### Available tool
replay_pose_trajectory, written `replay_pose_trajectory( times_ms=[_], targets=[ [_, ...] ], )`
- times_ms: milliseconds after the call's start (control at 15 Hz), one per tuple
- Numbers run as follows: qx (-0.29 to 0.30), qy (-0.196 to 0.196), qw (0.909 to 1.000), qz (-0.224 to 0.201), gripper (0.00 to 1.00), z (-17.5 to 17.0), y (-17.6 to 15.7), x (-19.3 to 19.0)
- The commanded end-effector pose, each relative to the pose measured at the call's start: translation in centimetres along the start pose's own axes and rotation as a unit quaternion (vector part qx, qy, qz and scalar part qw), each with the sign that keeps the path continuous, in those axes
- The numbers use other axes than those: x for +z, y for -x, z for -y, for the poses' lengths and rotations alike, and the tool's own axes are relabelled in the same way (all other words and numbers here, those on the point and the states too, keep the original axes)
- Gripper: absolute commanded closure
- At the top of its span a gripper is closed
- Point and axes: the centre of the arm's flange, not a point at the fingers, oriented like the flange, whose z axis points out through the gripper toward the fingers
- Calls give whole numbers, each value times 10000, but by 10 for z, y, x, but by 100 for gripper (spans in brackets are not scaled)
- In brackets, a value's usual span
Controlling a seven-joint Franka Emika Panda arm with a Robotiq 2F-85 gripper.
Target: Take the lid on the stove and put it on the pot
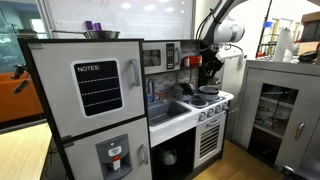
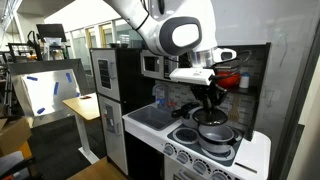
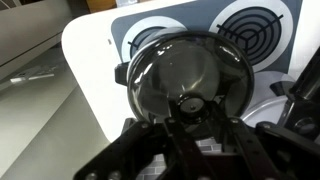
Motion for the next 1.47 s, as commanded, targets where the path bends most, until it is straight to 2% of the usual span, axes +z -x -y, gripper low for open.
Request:
replay_pose_trajectory(
  times_ms=[0, 1400],
  targets=[
    [-122, -84, 9998, 92, 92, -5, -14, 6],
    [-145, -155, 9993, 319, 92, -25, -32, 46]
  ],
)
